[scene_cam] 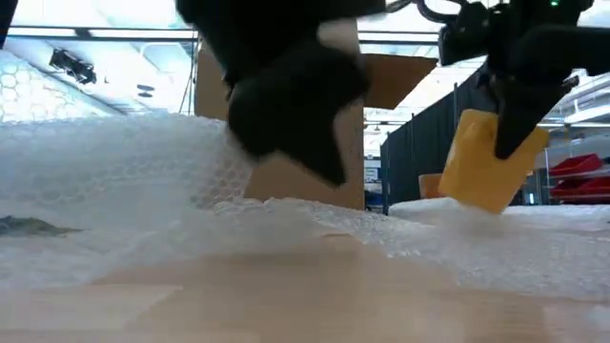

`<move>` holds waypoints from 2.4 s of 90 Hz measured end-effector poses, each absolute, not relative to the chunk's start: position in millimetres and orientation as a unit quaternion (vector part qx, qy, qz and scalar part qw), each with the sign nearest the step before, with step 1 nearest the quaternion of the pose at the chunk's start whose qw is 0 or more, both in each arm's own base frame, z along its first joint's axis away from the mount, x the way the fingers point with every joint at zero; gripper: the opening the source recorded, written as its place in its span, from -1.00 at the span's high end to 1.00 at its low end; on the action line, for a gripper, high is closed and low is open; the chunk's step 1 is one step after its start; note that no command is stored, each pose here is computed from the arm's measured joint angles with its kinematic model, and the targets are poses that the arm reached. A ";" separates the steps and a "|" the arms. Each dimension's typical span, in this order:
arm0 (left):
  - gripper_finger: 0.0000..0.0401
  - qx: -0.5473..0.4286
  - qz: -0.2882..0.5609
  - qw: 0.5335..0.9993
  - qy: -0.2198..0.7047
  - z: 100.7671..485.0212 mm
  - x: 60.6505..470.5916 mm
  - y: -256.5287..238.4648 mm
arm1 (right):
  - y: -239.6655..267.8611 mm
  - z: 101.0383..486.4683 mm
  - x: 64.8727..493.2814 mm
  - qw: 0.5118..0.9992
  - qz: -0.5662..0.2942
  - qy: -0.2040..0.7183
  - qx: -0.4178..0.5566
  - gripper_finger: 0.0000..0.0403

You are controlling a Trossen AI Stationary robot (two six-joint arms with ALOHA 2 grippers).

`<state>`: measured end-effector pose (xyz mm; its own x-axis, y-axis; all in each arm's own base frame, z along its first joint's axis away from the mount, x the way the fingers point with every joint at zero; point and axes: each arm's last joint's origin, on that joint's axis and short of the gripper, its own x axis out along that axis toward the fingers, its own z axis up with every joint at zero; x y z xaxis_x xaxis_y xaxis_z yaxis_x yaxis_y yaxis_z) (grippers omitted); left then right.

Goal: Wrap mug
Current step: Wrap the yellow mug with the bubble wrap

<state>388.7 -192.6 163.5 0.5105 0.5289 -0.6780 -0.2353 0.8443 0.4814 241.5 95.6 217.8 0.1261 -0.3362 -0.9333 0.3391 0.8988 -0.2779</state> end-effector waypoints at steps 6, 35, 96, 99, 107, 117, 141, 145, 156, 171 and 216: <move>0.39 0.171 0.233 0.842 0.456 159.8 385.7 -189.7 | 92.2 218.6 230.8 0.715 -0.256 0.651 -0.003 1.00; 0.39 0.193 0.273 0.794 0.507 157.8 365.0 -183.8 | 87.9 226.1 204.4 0.625 -0.332 0.707 -0.016 1.00; 0.39 0.187 0.274 0.788 0.519 123.4 342.1 -186.4 | 9.0 183.7 242.7 0.695 -0.351 0.627 0.029 1.00; 0.39 0.184 0.277 0.787 0.519 122.0 340.5 -186.1 | 6.9 183.0 239.3 0.682 -0.360 0.636 0.033 1.00; 0.39 0.182 0.279 0.786 0.521 119.9 336.9 -186.7 | 4.1 181.4 231.2 0.653 -0.373 0.658 0.036 1.00; 0.39 0.180 0.281 0.786 0.521 118.8 333.5 -188.9 | 3.1 177.5 224.0 0.634 -0.383 0.671 0.032 1.00; 0.39 0.185 0.277 0.782 0.527 118.6 329.3 -192.5 | 4.5 169.6 218.3 0.629 -0.393 0.669 0.037 1.00; 0.39 0.185 0.277 0.782 0.527 118.6 329.3 -192.6 | 6.5 168.8 220.3 0.640 -0.385 0.665 0.035 1.00; 0.39 0.186 0.277 0.782 0.526 118.5 329.4 -192.6 | 9.9 167.3 228.3 0.673 -0.360 0.645 0.024 1.00; 0.39 0.188 0.275 0.782 0.527 118.3 329.6 -192.6 | 10.4 168.7 241.2 0.717 -0.351 0.603 0.017 1.00; 0.39 0.205 0.248 0.782 0.534 123.3 327.9 -198.6 | 18.8 212.3 301.2 0.857 -0.226 0.463 0.022 1.00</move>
<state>327.9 -198.6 123.3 0.3068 0.6072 -0.7329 -0.1687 0.7925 0.5860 301.2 18.8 212.3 0.4696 -0.3674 -0.8028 0.4081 0.8967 -0.1716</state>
